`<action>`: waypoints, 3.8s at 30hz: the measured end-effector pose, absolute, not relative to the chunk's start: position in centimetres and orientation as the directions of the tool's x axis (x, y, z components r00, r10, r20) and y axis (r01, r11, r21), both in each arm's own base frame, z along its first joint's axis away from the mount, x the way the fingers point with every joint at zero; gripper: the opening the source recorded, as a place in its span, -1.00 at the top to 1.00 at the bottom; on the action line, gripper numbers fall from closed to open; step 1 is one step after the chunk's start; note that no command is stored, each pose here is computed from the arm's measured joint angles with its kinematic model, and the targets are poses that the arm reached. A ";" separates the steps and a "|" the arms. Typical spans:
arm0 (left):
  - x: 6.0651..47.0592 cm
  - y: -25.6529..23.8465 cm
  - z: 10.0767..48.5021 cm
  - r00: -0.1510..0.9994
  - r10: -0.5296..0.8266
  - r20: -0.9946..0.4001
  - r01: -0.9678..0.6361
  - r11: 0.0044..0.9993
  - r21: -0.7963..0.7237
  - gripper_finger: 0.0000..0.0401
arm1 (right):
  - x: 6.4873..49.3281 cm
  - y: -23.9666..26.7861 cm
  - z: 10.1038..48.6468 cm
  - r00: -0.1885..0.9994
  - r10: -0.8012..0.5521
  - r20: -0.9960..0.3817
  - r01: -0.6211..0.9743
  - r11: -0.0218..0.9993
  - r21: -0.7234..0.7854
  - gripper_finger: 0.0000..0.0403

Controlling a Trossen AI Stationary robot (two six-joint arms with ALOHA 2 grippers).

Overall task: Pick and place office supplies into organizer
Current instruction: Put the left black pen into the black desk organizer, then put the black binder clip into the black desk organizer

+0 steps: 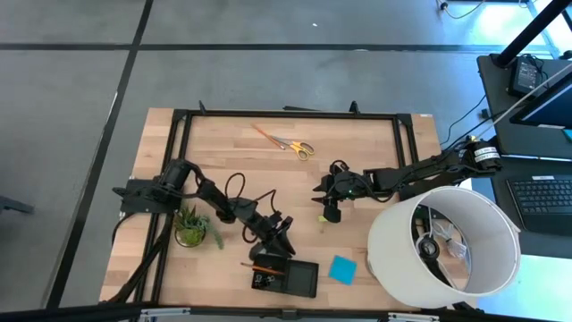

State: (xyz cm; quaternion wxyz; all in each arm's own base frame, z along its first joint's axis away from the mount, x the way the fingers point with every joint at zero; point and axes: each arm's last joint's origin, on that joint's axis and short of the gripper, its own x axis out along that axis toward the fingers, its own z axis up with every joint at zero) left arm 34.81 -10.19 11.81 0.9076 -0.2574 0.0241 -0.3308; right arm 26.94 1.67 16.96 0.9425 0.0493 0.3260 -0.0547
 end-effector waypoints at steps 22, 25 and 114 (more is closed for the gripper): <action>35.5 -4.9 15.7 0.817 -0.536 0.211 0.553 0.833 -0.028 0.65 | 26.6 1.7 16.6 0.751 -0.071 -0.657 0.116 0.993 0.025 0.22; 36.0 -3.2 14.8 0.894 -0.429 0.126 0.437 0.899 -0.037 0.60 | 26.6 1.7 16.6 0.749 -0.071 -0.658 0.116 0.993 0.024 0.22; 32.2 3.5 14.7 0.776 0.189 -0.602 -0.061 0.972 0.227 0.40 | 22.7 -7.3 13.4 0.225 -0.531 -0.817 0.634 0.717 -0.291 0.22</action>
